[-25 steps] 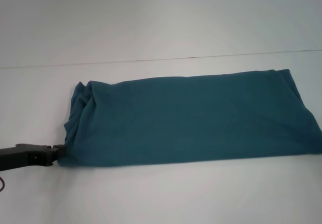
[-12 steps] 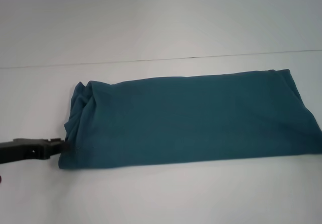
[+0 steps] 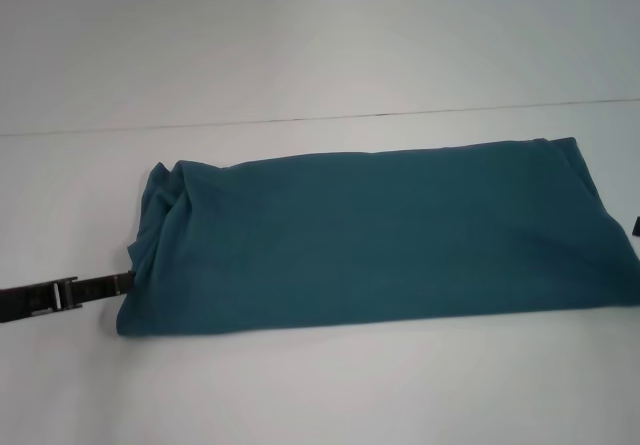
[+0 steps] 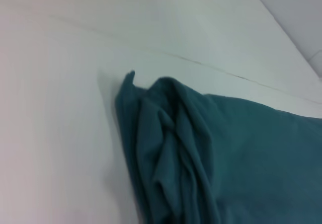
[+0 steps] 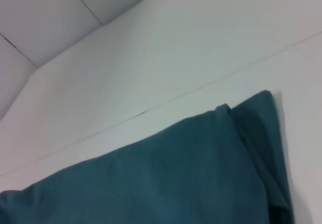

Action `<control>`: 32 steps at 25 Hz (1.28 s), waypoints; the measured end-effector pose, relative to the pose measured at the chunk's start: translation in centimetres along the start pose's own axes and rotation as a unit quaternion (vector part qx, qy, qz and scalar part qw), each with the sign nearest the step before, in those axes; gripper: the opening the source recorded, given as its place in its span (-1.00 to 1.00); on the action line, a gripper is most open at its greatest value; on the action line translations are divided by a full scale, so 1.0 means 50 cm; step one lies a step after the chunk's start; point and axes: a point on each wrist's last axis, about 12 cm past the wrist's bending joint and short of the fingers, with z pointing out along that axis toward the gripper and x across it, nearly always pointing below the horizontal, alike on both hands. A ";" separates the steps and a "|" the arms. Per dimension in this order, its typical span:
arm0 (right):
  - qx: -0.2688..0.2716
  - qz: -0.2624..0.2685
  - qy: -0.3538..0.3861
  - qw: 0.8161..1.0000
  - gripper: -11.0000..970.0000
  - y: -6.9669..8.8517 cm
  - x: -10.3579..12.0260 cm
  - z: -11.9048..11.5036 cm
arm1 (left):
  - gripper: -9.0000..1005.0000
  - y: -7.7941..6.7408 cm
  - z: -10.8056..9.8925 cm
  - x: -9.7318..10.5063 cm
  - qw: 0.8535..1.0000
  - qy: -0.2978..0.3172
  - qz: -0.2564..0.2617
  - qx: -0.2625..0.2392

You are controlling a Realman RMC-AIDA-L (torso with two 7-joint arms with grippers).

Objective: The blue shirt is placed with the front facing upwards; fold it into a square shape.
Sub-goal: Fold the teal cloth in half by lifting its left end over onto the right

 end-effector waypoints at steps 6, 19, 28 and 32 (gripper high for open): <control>-0.001 -0.003 -0.008 1.000 0.93 0.001 -0.016 -0.001 | 0.35 -0.008 -0.015 0.011 0.999 0.012 -0.029 0.032; -0.002 -0.004 -0.014 1.000 0.92 0.002 -0.028 -0.003 | 0.40 -0.012 -0.017 0.041 0.994 0.066 -0.059 0.062; -0.002 0.002 -0.015 1.000 0.92 0.002 -0.028 -0.003 | 0.40 -0.009 0.012 0.044 0.993 0.072 -0.070 0.057; -0.001 0.003 -0.018 1.000 0.92 0.000 -0.029 -0.005 | 0.40 -0.010 0.028 0.044 0.993 0.078 -0.068 0.052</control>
